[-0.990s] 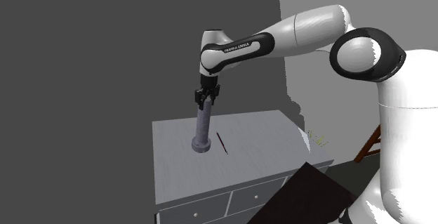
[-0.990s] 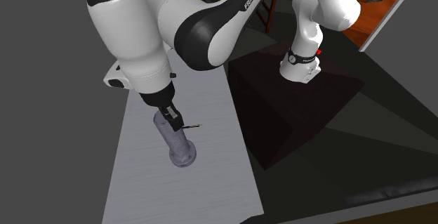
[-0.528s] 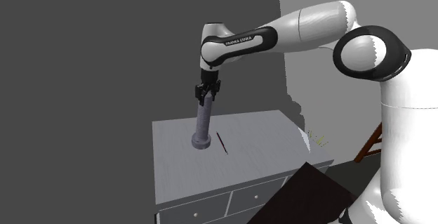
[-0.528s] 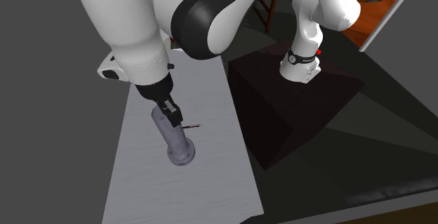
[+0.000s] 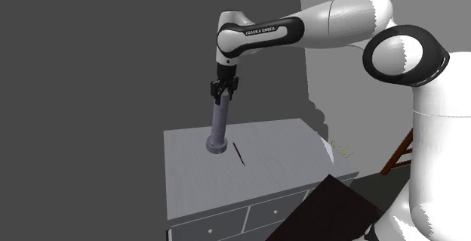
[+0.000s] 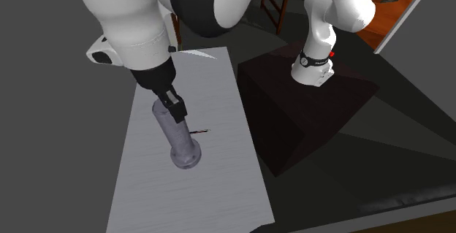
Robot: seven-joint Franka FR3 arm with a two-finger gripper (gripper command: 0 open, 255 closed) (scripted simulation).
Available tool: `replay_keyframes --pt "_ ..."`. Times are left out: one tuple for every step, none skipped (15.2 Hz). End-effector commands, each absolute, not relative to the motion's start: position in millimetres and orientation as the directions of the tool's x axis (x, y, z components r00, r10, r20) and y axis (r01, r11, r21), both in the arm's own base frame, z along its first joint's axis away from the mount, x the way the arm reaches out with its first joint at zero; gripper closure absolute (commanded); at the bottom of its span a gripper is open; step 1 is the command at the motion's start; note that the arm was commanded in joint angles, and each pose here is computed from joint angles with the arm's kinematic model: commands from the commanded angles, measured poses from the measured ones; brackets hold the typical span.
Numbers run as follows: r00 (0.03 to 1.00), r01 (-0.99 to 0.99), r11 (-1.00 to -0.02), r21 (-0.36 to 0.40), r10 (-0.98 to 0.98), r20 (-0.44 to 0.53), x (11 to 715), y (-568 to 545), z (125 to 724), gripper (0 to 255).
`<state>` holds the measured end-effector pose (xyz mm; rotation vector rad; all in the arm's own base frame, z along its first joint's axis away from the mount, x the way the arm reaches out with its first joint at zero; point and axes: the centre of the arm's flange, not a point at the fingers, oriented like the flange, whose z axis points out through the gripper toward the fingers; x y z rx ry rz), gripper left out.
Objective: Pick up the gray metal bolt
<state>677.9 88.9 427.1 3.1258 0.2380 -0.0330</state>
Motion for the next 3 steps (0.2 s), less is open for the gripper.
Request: replay_keyframes --pt "0.988 0.152 -0.988 0.005 0.151 -0.020 678.0 88.4 438.1 255" --pt "0.988 0.152 -0.988 0.005 0.151 -0.020 678.0 88.4 438.9 255" --pt "0.988 0.152 -0.988 0.005 0.151 -0.020 678.0 88.4 438.9 255"
